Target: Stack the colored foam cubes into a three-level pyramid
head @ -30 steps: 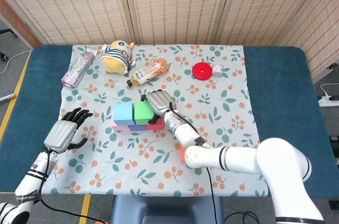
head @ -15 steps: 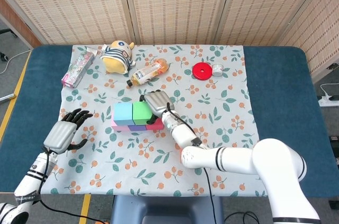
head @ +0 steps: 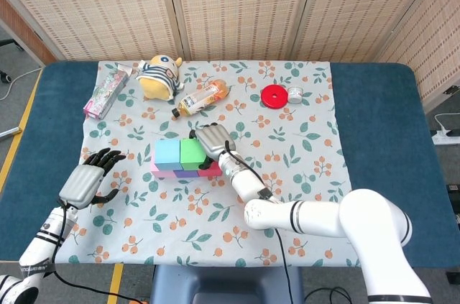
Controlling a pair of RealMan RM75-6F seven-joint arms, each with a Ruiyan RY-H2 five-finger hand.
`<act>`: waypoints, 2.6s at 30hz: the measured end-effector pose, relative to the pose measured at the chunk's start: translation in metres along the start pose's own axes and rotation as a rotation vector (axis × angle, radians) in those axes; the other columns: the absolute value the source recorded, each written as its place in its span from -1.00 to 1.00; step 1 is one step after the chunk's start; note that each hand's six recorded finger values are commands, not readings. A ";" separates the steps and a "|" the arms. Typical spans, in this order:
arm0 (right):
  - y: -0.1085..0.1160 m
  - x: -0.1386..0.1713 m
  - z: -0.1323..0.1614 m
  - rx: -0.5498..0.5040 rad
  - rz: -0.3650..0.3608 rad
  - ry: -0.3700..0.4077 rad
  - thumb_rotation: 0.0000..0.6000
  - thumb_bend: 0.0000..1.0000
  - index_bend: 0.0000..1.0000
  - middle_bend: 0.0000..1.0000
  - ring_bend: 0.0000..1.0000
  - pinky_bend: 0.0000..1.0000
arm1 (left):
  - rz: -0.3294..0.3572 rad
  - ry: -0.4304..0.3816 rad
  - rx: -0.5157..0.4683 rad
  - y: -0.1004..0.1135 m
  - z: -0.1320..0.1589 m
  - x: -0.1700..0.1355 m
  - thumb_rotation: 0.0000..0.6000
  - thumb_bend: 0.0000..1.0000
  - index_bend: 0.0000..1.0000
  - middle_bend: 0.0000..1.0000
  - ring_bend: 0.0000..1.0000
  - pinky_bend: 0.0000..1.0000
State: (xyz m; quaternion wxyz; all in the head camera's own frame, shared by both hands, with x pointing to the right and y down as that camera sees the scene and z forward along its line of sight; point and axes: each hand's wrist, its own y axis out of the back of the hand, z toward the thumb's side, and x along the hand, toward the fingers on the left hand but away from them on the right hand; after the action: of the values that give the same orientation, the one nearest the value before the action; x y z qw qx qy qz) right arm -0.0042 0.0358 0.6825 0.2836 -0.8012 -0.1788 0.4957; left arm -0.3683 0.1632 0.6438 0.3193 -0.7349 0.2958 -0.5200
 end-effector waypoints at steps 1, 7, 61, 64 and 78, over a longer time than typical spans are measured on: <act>0.000 0.000 0.000 0.000 0.001 0.000 1.00 -0.78 -0.37 -0.25 -0.56 -0.66 | 0.001 0.000 -0.001 0.000 0.000 0.000 1.00 -0.37 -0.67 -0.80 -0.90 -0.69; 0.000 0.001 0.000 -0.003 0.002 0.002 1.00 -0.78 -0.69 -0.32 -0.59 -0.71 | -0.002 -0.002 0.000 0.000 0.000 0.001 1.00 -0.37 -0.67 -0.80 -0.91 -0.70; 0.020 0.137 -0.129 -0.118 -0.096 0.019 1.00 -0.80 -0.92 -0.60 -0.80 -0.74 | 0.009 0.044 -0.016 0.007 -0.003 0.002 1.00 -0.37 -0.71 -0.81 -0.93 -0.71; 0.005 0.161 -0.143 -0.136 -0.076 0.035 1.00 -0.86 -0.91 -0.60 -0.80 -0.74 | 0.013 0.052 -0.028 0.009 -0.002 0.004 1.00 -0.37 -0.71 -0.81 -0.93 -0.71; -0.074 0.219 -0.160 -0.153 0.048 0.111 1.00 -1.00 -1.00 -0.62 -0.80 -0.74 | 0.061 0.078 -0.025 0.013 -0.002 0.003 1.00 -0.37 -0.71 -0.81 -0.93 -0.72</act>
State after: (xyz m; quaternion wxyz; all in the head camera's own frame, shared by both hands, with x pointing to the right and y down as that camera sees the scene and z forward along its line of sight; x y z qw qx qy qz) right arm 0.2358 0.1728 0.6331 0.2190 -0.8507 -0.1811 0.4422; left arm -0.3709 0.1528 0.6363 0.3138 -0.7087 0.3368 -0.5346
